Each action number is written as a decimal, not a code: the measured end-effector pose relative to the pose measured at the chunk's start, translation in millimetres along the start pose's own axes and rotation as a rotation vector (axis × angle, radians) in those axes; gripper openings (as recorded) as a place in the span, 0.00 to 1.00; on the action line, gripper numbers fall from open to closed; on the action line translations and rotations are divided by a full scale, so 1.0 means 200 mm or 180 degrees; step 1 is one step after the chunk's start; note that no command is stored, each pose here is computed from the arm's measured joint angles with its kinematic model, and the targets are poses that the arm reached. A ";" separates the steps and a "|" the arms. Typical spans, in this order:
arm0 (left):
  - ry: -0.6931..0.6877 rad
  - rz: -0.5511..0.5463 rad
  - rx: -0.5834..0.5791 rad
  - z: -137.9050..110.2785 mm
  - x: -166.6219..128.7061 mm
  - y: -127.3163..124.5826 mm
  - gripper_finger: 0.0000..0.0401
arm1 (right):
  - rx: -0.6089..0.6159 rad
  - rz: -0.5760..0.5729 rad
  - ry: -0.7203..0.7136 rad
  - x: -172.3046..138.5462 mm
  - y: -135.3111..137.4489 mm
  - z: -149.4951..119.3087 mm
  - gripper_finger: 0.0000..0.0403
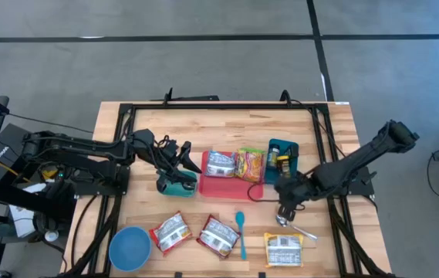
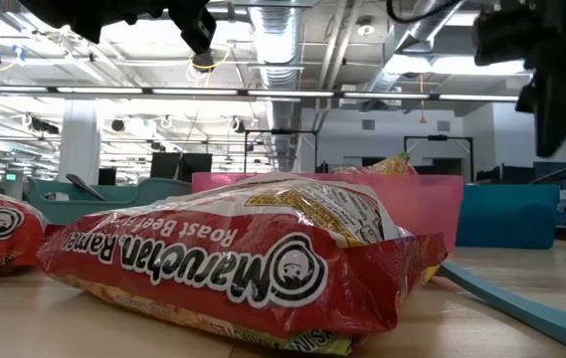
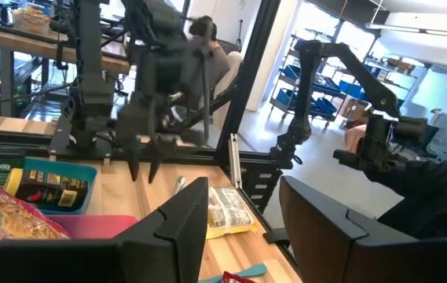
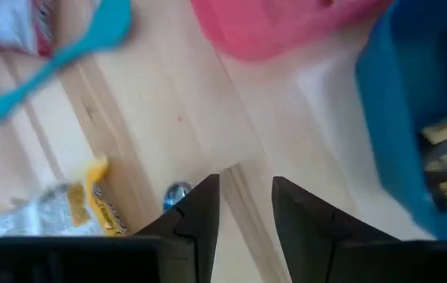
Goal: Pick & Place Food Item
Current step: Put the silver spoon into the green bin
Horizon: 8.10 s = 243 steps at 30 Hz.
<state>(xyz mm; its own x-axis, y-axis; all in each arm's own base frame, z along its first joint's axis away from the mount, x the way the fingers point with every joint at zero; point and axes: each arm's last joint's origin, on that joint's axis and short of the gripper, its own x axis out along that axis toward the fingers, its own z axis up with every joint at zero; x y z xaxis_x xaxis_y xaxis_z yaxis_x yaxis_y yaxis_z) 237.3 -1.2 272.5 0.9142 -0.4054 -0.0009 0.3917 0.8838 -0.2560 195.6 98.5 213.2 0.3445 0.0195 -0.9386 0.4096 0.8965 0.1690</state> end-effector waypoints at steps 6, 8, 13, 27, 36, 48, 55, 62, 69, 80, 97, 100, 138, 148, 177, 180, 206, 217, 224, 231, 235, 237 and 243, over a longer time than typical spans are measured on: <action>-0.0008 0.0053 -0.0002 0.00 0.00 0.00 0.38 | -0.0074 -0.0116 0.0384 0.11 0.03 -0.02 0.28; -0.0012 0.0080 -0.0004 0.00 0.00 0.00 0.38 | -0.0096 -0.0158 0.0465 0.14 0.04 -0.03 0.28; -0.0018 0.0106 -0.0005 0.00 0.00 0.01 0.38 | -0.0270 -0.0166 0.0597 0.21 0.06 -0.03 0.28; -0.0006 0.0109 -0.0011 0.00 0.00 0.01 0.38 | -0.0194 -0.0030 0.0769 0.27 0.12 -0.07 0.24; -0.0012 0.0159 -0.0014 0.00 0.00 0.01 0.38 | -0.0166 0.0040 0.0757 0.26 0.17 -0.12 0.17; -0.0010 0.0158 -0.0015 0.00 0.00 0.01 0.38 | 0.0013 0.0128 0.0601 0.25 0.21 -0.14 0.01; -0.0009 0.0157 -0.0015 0.00 0.00 0.01 0.38 | 0.0079 -0.0048 0.0689 0.31 0.20 -0.15 0.01; -0.0009 0.0157 -0.0015 0.00 0.00 0.01 0.38 | 0.0057 -0.0252 0.0835 0.40 0.21 -0.17 0.00; -0.0008 0.0158 -0.0016 0.00 0.00 0.01 0.38 | 0.0077 -0.0387 0.0576 0.38 0.18 -0.14 0.00; -0.0007 0.0156 -0.0016 0.00 0.00 0.01 0.38 | 0.0050 -0.0600 0.0285 0.39 0.11 -0.05 0.00; -0.0008 0.0156 -0.0015 0.00 0.00 0.01 0.38 | 0.0190 -0.0555 0.0234 0.33 0.08 -0.01 0.00; -0.0007 0.0156 -0.0016 0.00 0.00 0.01 0.38 | 0.0291 -0.0499 0.0218 0.29 0.09 -0.02 0.00; -0.0006 0.0157 -0.0017 -0.01 0.00 0.01 0.38 | 0.0564 -0.0511 0.0483 0.27 0.12 -0.12 0.33; 0.0070 0.0177 -0.0058 -0.03 0.02 0.02 0.38 | 0.0557 -0.0525 0.0448 0.27 0.12 -0.12 0.31; 0.0047 0.0170 -0.0047 -0.03 0.02 0.02 0.38 | 0.0725 -0.0542 0.0492 0.37 0.04 -0.19 0.27; 0.0047 0.0170 -0.0047 -0.03 0.02 0.02 0.38 | 0.0722 -0.0562 0.0500 0.37 0.03 -0.20 0.25; 0.0045 0.0170 -0.0045 -0.02 0.02 0.02 0.38 | 0.0689 -0.0705 0.0566 0.36 0.01 -0.21 0.06; 0.0045 0.0170 -0.0045 -0.02 0.02 0.02 0.38 | 0.0543 -0.0699 0.0568 0.36 0.01 -0.21 0.03; 0.0045 0.0170 -0.0045 -0.02 0.02 0.02 0.38 | 0.0542 -0.0703 0.0560 0.36 0.01 -0.21 0.01; 0.0045 0.0170 -0.0044 -0.02 0.02 0.02 0.38 | 0.0551 -0.0703 0.0559 0.36 0.01 -0.21 0.02; 0.0044 0.0170 -0.0044 -0.02 0.02 0.02 0.38 | 0.0552 -0.0703 0.0559 0.36 0.01 -0.21 0.01; 0.0045 0.0169 -0.0045 -0.02 0.02 0.02 0.38 | 0.0552 -0.0704 0.0559 0.36 0.01 -0.21 0.01; 0.0046 0.0170 -0.0045 -0.02 0.02 0.02 0.38 | 0.0549 -0.0703 0.0559 0.36 0.01 -0.21 0.01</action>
<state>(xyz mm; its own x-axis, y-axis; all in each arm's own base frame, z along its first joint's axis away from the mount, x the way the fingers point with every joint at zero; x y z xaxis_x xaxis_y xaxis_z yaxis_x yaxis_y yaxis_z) 241.5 0.2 266.5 0.9321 -0.3612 -0.0287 0.3408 0.9009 -0.2689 186.9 120.6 133.3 0.0867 -0.0774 -0.9932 0.6003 0.7997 -0.0099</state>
